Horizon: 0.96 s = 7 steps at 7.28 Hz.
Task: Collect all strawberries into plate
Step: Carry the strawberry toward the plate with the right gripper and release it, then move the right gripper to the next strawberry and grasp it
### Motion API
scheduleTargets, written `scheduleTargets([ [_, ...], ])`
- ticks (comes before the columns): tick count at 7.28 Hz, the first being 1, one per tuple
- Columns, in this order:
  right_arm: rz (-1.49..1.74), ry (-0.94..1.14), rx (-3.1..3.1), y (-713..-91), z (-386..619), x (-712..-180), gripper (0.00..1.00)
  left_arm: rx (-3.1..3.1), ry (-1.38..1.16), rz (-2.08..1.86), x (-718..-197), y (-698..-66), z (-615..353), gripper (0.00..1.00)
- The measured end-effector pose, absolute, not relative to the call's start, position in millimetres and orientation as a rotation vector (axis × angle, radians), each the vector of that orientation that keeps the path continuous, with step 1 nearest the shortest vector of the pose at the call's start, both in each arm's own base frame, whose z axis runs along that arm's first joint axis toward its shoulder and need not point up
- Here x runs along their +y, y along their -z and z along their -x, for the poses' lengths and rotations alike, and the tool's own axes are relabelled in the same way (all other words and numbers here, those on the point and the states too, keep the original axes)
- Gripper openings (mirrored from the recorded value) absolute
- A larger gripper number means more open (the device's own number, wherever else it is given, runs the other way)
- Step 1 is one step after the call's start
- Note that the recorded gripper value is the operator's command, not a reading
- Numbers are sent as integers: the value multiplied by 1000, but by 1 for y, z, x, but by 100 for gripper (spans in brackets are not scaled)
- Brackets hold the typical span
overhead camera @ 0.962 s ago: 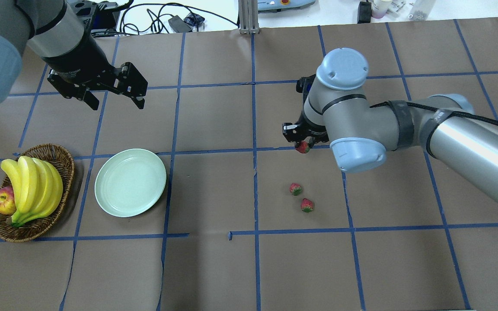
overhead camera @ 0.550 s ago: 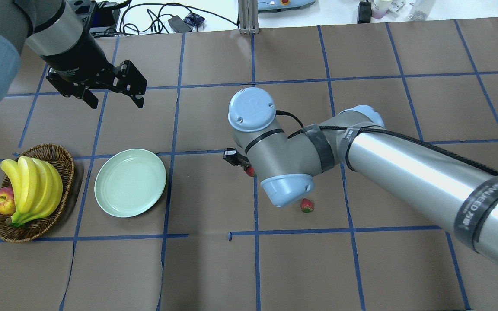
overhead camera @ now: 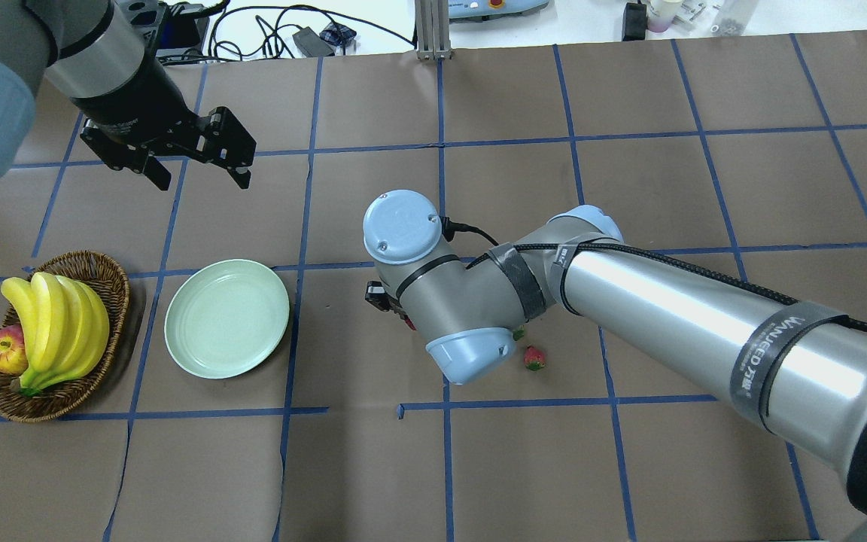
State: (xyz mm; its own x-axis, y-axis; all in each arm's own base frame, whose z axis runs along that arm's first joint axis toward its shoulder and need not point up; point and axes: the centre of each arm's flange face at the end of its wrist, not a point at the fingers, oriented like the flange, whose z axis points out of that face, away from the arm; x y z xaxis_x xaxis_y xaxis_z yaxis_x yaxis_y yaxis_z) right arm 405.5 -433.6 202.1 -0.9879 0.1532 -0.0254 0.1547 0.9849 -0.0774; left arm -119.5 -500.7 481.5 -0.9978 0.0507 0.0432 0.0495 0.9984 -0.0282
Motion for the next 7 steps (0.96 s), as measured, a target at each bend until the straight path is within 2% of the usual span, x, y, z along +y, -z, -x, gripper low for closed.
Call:
scheduleTargets([
  [3,-174,143,3204,-210,-379,-443,100,-3096,-41,78,-501,-481,119,100],
  [6,-26,26,3283,-212,-301,-445,100,-3096,-37,78,-501,-479,119,100],
  [7,10,6,3286,-209,-290,-441,93,-3096,-36,78,-501,-479,119,100],
])
